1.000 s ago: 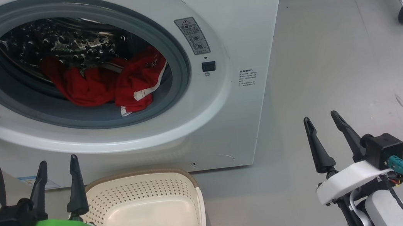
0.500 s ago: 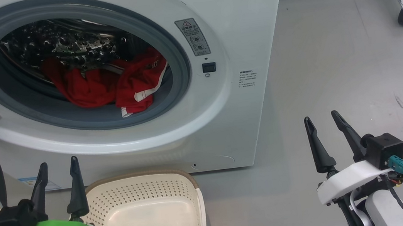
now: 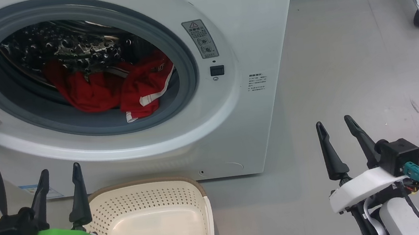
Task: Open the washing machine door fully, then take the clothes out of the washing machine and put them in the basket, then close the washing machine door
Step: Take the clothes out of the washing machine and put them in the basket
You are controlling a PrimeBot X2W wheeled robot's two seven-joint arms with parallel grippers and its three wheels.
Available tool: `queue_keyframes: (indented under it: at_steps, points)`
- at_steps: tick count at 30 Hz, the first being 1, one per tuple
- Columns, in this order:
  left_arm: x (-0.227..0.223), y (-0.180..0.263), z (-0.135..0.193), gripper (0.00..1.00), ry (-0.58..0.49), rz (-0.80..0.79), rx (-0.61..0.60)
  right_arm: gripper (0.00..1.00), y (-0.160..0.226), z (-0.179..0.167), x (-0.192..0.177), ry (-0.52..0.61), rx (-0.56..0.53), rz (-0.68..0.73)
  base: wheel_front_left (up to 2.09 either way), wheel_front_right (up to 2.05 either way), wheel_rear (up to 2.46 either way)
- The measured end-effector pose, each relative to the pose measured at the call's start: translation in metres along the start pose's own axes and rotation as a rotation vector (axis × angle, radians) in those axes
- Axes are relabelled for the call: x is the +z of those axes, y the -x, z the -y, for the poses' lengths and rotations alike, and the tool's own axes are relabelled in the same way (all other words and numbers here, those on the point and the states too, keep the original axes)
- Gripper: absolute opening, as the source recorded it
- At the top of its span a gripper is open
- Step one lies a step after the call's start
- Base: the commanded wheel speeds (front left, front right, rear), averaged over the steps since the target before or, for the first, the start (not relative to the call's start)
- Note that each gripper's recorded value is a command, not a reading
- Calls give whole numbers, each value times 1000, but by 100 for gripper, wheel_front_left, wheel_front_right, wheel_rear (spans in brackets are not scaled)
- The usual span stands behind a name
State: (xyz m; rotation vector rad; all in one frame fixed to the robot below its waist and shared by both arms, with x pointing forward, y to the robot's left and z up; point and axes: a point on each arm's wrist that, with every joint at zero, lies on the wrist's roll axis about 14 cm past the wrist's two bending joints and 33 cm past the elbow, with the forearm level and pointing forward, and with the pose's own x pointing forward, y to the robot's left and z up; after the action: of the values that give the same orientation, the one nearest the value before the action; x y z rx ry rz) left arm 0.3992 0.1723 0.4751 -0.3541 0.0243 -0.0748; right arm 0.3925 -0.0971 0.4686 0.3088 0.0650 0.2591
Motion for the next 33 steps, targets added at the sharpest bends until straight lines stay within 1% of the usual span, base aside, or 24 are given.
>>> queue_keyframes:
  at_steps: [13, 22, 26, 33]
  points:
    - [-8, -9, -4, 100, -10, -20, 7, 100, -1, 8, -9, -9, -21, -24, 0, 0, 0]
    - [-23, -21, -18, 100, -71, -71, 34, 100, -4, 15, -20, -17, -39, -52, 0, 0, 0]
    - [-30, -33, -20, 100, -89, -94, 34, 100, -5, 20, -26, -22, -51, -69, 0, 0, 0]
    - [-39, -66, -26, 100, -161, -132, 12, 100, -11, 26, -37, -26, -60, -94, 0, 0, 0]
